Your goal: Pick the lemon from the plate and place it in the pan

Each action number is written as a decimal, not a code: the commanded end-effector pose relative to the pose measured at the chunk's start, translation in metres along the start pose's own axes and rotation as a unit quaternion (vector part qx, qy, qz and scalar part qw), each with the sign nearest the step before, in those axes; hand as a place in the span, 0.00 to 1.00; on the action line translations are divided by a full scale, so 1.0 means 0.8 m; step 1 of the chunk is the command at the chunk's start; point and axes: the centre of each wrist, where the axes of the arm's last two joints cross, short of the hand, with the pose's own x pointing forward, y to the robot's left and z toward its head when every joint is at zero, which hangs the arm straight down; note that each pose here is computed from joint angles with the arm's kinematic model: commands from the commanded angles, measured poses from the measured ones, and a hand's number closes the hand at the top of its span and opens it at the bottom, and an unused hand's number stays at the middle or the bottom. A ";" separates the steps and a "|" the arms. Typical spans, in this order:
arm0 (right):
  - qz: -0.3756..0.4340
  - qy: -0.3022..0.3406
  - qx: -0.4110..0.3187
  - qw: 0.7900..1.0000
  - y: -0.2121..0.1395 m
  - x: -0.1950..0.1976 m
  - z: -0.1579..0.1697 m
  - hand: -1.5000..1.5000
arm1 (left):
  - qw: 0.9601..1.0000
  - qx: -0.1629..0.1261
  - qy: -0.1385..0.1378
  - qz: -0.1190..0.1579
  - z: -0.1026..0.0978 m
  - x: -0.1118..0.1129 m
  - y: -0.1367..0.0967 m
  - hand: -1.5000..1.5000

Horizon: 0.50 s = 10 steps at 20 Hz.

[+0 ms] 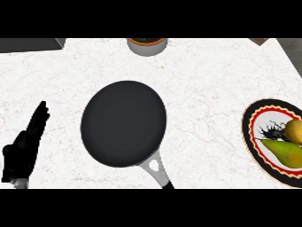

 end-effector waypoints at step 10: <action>0.283 0.153 0.018 0.947 -0.108 0.039 0.031 0.00 | 0.998 -0.038 0.033 -0.046 0.007 0.011 0.012 0.50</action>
